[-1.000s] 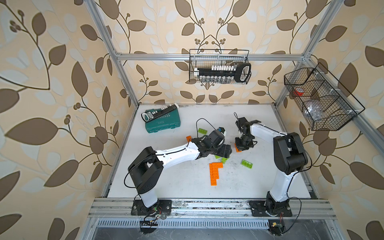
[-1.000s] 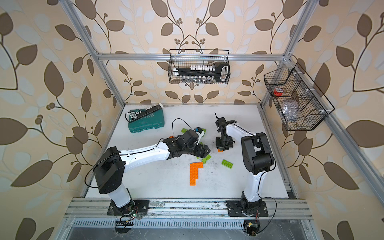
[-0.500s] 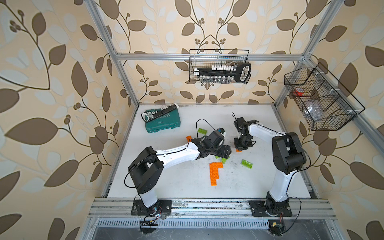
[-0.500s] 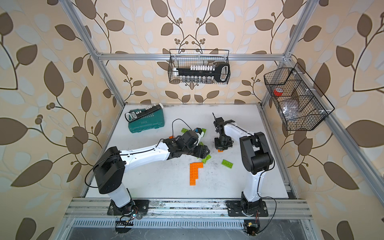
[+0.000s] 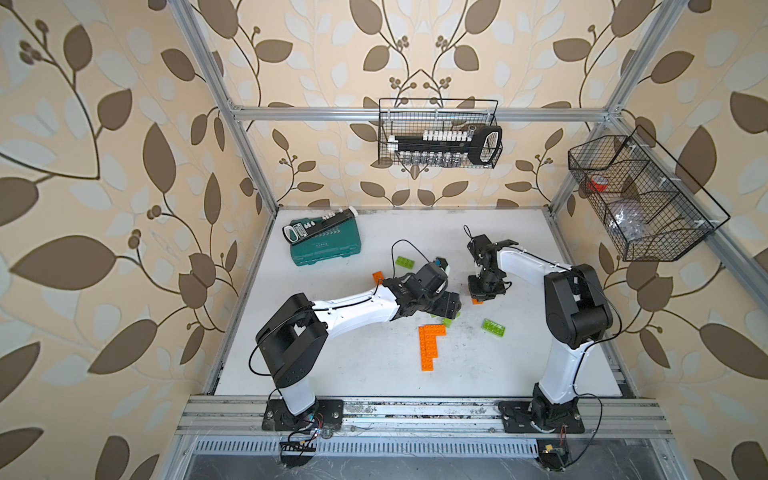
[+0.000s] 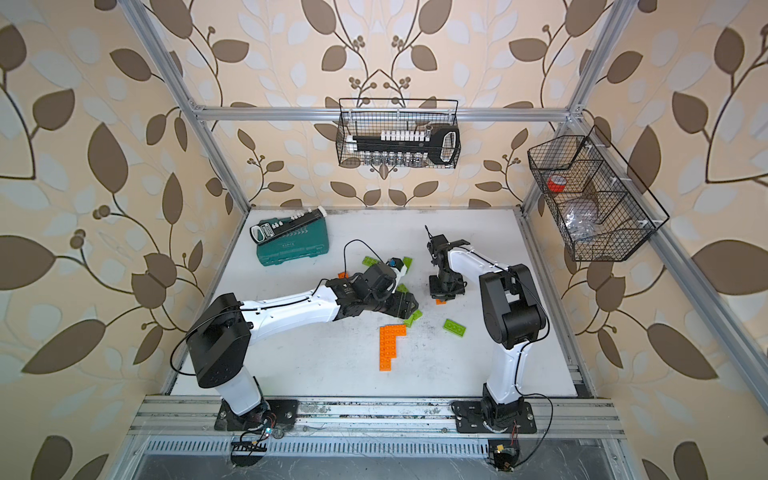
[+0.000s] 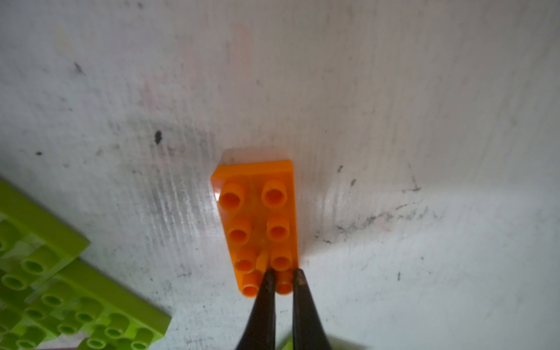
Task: Assemble a small pinwheel with lego
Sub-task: Pick up the lego brick from the center of the board.
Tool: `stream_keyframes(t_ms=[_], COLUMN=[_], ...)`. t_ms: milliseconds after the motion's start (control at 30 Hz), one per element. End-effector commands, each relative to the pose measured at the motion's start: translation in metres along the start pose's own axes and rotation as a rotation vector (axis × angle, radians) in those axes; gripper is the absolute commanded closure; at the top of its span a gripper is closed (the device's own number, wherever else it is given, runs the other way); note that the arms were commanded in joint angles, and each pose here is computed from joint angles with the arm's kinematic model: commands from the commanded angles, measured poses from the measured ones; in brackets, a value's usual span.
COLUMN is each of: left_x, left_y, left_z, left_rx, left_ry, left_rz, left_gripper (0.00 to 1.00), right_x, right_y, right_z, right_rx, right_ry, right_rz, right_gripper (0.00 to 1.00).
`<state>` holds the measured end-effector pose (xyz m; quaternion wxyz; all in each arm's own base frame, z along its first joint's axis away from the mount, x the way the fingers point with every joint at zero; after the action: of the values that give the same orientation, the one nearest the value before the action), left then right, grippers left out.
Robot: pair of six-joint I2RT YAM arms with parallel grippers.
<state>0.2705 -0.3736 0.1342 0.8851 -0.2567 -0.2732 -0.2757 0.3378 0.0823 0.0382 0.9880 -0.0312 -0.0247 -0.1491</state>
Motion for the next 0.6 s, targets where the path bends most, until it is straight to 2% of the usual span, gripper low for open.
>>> stream_keyframes(t_ms=[0, 267, 567], left_x=[0.015, 0.008, -0.016], left_y=[0.001, 0.013, 0.036], left_z=[0.021, 0.043, 0.072], left_rx=[0.005, 0.023, 0.053], left_ry=[-0.061, -0.091, -0.112], left_rz=[0.023, 0.074, 0.141], left_gripper=[0.18, 0.18, 0.17], right_x=[-0.004, -0.018, -0.055], right_y=[-0.008, -0.01, 0.018], right_z=[0.007, 0.028, 0.062], right_rx=[-0.028, -0.019, 0.014], right_ry=[-0.027, -0.083, -0.137], right_rz=[-0.024, -0.072, -0.073], right_gripper=[0.92, 0.92, 0.92])
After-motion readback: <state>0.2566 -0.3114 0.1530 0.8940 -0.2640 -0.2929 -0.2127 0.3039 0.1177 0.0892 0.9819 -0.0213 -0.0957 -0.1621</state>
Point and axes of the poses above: each gripper's point midway between its finger pads, its own z axis back along the fingers, its own y axis along the line the jaws close on, x = y × z, the point moved 1 cm from there along z, back along the fingers, and after that the axes turned 14 degrees about -z, right-handed, at the moved point
